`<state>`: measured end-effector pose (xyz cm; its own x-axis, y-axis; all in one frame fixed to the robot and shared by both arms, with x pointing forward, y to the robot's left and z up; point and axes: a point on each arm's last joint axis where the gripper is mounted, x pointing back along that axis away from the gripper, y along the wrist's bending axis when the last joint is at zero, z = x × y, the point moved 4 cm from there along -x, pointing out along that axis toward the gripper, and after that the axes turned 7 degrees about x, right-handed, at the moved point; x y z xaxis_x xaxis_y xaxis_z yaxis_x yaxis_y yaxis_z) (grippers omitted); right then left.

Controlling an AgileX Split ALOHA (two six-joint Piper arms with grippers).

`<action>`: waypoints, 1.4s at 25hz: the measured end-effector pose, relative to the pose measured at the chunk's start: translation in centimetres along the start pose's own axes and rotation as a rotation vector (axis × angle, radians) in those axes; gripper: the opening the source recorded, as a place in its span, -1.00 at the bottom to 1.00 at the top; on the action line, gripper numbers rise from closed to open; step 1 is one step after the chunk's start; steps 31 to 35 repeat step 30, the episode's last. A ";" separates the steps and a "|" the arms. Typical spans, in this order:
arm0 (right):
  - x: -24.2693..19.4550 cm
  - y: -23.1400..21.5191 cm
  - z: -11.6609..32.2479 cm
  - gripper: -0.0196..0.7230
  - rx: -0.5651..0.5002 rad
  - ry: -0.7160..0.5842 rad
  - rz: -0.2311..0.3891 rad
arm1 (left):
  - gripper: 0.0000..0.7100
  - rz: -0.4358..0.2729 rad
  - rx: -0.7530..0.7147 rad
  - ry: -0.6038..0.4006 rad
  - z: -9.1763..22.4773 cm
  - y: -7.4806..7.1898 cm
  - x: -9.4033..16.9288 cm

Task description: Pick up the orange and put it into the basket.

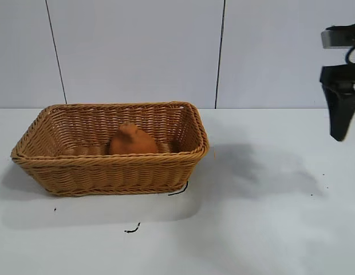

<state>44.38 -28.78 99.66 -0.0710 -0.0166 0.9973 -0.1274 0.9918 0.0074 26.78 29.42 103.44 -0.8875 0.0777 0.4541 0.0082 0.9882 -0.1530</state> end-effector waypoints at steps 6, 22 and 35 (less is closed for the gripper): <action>1.6 0.6 6.2 0.92 0.056 -0.296 0.031 | 0.80 0.000 0.000 0.001 0.0 0.0 0.0; 5.3 1.5 16.6 0.92 0.068 -1.038 0.116 | 0.80 0.000 0.000 0.001 0.0 0.0 0.0; 5.4 1.5 16.9 0.92 0.071 -1.059 0.120 | 0.80 0.000 0.000 0.001 0.0 0.0 0.0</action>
